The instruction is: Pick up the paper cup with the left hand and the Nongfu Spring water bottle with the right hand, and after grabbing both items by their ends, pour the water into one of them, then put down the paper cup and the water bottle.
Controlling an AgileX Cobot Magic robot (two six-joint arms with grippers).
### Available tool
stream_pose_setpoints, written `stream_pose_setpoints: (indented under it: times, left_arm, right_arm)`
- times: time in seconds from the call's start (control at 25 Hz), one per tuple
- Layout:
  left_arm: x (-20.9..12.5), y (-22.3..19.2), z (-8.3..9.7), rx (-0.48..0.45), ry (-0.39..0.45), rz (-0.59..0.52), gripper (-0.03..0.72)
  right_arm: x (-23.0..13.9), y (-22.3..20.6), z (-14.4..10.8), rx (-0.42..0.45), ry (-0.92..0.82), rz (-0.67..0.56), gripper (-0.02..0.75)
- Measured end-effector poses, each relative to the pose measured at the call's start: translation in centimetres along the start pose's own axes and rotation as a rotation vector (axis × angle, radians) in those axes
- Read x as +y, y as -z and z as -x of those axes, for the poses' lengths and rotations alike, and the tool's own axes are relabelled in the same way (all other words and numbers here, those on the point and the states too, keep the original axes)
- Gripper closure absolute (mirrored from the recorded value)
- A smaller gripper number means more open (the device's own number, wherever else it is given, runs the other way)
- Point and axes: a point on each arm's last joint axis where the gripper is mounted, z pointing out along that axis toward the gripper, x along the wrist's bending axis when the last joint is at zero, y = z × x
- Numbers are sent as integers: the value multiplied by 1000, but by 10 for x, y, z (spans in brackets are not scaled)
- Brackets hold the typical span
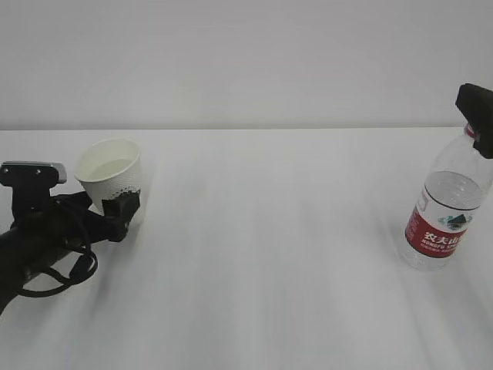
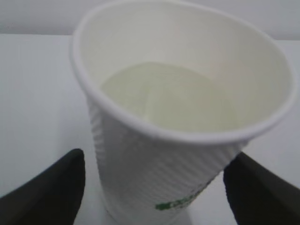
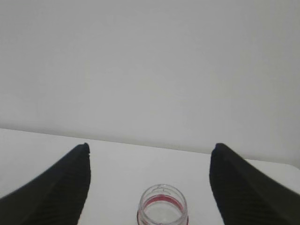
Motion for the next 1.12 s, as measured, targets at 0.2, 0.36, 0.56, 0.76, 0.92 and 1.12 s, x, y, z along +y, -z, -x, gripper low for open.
stream_pose_setpoints:
  times: [0.2,0.36,0.56,0.76,0.92,1.12]
  left_arm:
    - [-7,7,0,-5,37,-34,-3]
    - [-15,16,0,-11,40,-74,-1]
    - [-16,26,1,-19,38,-89,6]
    - [-11,36,3,-26,36,-81,15]
    - [-2,42,5,-34,33,-54,29]
    - [15,46,8,-48,31,13,47]
  right_arm:
    - [0,0,0,0,0,0,145]
    - [0,0,0,0,0,0,145]
    - [0,0,0,0,0,0,145]
    - [0,0,0,0,0,0,145]
    - [0,0,0,0,0,0,145]
    - [0,0,0,0,0,0,145]
